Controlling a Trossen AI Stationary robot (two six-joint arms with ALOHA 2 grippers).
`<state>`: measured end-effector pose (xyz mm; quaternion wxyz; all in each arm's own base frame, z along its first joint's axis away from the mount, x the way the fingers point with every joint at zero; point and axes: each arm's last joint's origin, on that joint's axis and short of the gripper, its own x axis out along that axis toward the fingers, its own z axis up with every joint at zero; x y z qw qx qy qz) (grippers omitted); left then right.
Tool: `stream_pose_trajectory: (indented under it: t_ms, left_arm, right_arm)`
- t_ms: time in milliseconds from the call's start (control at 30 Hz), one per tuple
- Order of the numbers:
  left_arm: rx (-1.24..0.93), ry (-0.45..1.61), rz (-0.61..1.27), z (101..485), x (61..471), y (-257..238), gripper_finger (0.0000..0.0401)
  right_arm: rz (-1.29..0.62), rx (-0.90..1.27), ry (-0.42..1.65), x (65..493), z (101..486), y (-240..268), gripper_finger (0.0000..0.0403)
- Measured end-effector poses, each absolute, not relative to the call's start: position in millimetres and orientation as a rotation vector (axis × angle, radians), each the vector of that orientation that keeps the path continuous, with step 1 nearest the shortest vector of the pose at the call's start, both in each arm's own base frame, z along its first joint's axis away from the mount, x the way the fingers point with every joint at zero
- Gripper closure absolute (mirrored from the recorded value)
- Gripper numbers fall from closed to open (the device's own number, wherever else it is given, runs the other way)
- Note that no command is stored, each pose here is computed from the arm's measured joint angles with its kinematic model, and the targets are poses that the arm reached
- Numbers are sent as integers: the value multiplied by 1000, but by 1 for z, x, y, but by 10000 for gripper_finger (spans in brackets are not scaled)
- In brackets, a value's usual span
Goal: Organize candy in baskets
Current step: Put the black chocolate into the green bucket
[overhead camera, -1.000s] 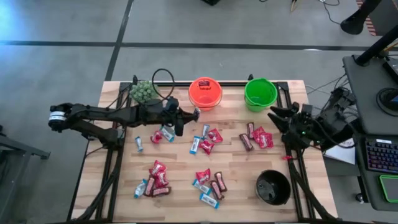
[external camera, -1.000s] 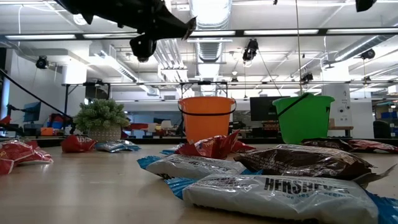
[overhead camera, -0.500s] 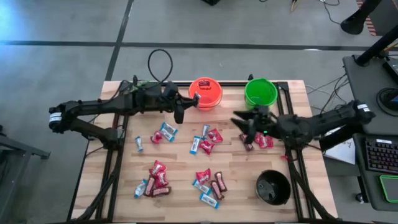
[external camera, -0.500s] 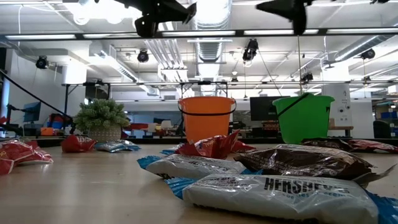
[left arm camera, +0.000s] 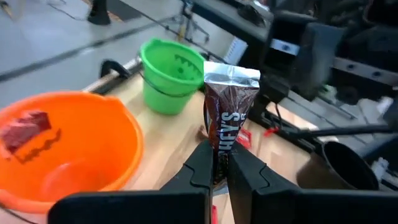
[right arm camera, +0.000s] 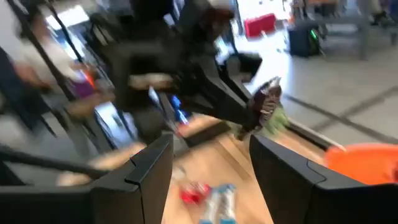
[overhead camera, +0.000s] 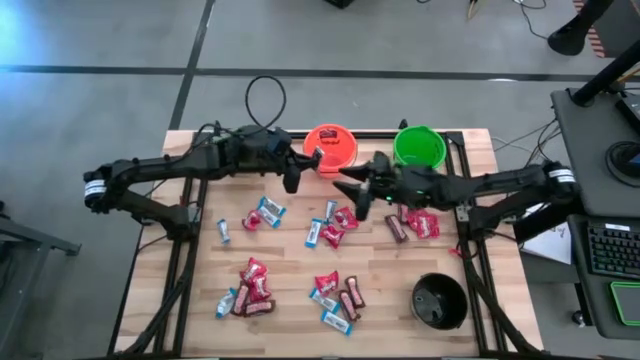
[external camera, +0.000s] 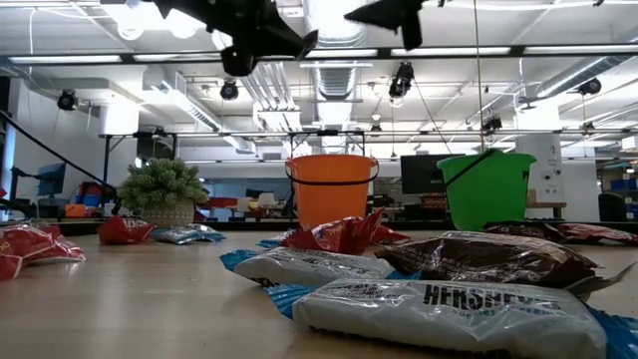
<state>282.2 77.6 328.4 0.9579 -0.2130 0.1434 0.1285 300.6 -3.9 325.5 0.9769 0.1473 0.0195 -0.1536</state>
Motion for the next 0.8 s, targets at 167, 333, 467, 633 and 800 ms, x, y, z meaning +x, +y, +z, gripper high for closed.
stream_pose_trajectory:
  t_ms: [167,333,467,633,800]
  left_arm:
    - [-436,321,237,319,291,79,401]
    - [-414,319,227,319,291,79,401]
    - [-399,307,219,323,288,78,401]
    - [-392,312,215,323,288,78,401]
    - [-381,311,197,324,288,78,401]
  right_arm:
    - [-364,291,125,320,331,-17,200]
    - [-400,288,201,336,325,-25,200]
    - [-421,304,207,343,322,-32,200]
    - [-438,304,190,347,320,-38,200]
    - [-482,316,182,343,324,-46,200]
